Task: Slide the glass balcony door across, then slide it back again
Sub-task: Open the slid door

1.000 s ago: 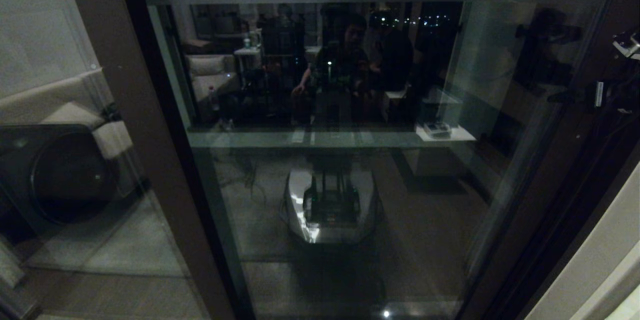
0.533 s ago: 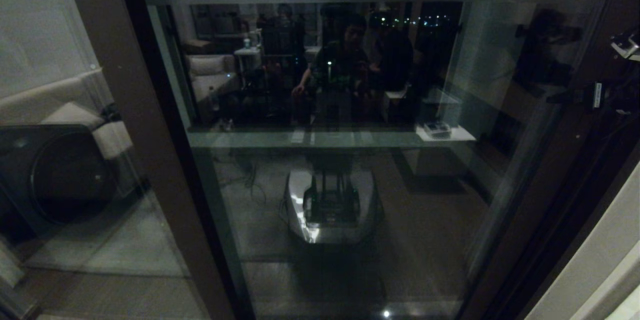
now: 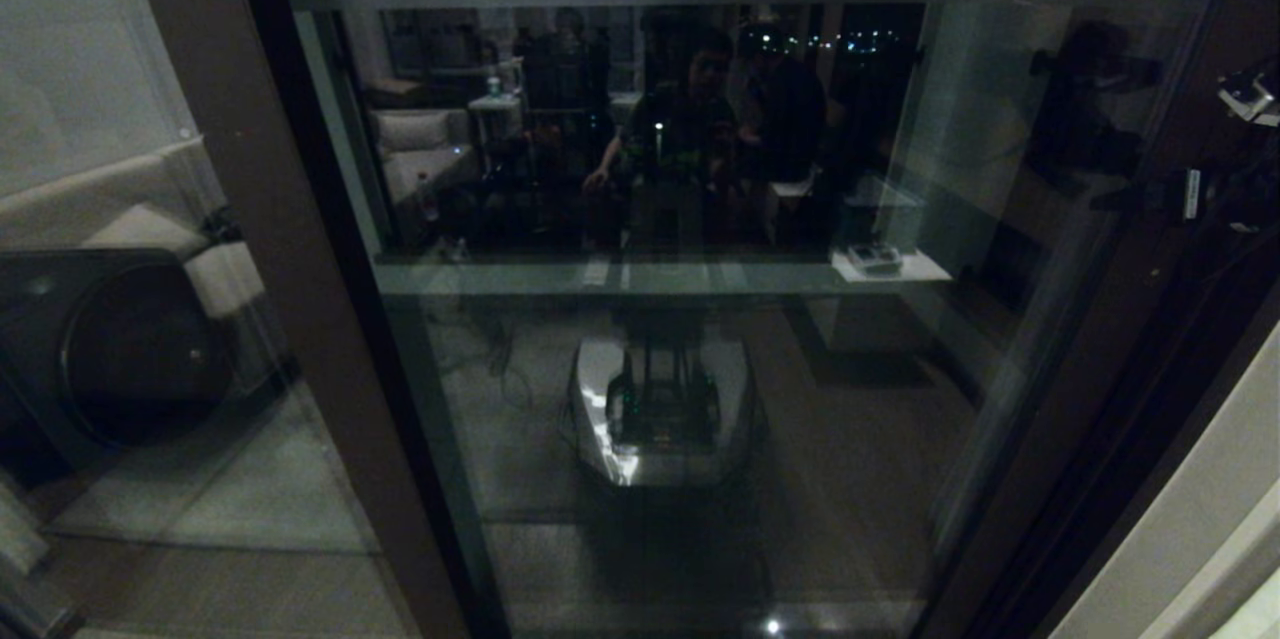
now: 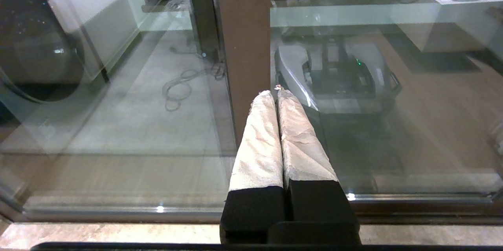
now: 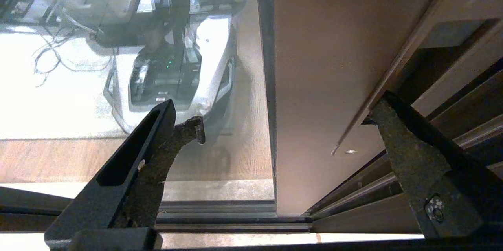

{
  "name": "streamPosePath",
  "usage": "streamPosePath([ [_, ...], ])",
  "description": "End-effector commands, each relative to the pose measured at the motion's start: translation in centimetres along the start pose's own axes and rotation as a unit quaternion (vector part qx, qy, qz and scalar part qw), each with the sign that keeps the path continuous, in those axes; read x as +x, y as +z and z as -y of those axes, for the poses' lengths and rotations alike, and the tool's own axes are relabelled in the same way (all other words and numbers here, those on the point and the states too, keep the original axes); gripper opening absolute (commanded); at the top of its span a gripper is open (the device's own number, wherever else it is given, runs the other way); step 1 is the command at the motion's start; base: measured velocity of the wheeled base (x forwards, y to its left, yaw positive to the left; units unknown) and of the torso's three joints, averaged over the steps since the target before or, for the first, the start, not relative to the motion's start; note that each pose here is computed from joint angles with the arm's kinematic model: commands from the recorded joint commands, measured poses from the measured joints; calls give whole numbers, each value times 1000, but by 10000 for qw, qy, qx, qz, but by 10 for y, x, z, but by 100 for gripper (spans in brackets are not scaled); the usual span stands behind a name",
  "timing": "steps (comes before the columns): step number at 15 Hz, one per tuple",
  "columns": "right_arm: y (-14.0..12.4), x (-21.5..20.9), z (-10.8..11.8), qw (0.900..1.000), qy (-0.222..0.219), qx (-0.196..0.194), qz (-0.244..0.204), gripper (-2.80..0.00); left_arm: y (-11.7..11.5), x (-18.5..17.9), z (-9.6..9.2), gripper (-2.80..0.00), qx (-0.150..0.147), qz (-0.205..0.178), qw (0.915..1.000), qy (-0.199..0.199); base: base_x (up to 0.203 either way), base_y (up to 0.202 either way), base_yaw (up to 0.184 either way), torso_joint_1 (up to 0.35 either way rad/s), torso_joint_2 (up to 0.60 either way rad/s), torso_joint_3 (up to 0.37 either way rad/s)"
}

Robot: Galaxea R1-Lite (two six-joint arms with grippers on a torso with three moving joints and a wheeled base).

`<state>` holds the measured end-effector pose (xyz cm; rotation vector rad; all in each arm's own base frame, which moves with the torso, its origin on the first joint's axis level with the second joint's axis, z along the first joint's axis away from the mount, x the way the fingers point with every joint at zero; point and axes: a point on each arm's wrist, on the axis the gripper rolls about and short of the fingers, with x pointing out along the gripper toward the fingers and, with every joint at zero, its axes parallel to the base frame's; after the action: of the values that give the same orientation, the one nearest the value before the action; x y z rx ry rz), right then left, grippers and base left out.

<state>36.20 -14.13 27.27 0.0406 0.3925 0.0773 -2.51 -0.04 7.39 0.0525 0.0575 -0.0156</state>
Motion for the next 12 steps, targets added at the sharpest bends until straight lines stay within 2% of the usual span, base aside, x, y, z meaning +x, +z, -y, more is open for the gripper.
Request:
streamPosePath([
  [1, 0, 0, 0, 10000, 26, -5, 0, 0, 0, 0, 0, -280, 4, -2, 10000, 1, 0, 0, 0, 0, 0, 0],
  [12, -1, -1, -9, 9999, 104, -28, -30, 0, 0, 0, 0, -280, 4, -2, 10000, 1, 0, 0, 0, 0, 0, 0],
])
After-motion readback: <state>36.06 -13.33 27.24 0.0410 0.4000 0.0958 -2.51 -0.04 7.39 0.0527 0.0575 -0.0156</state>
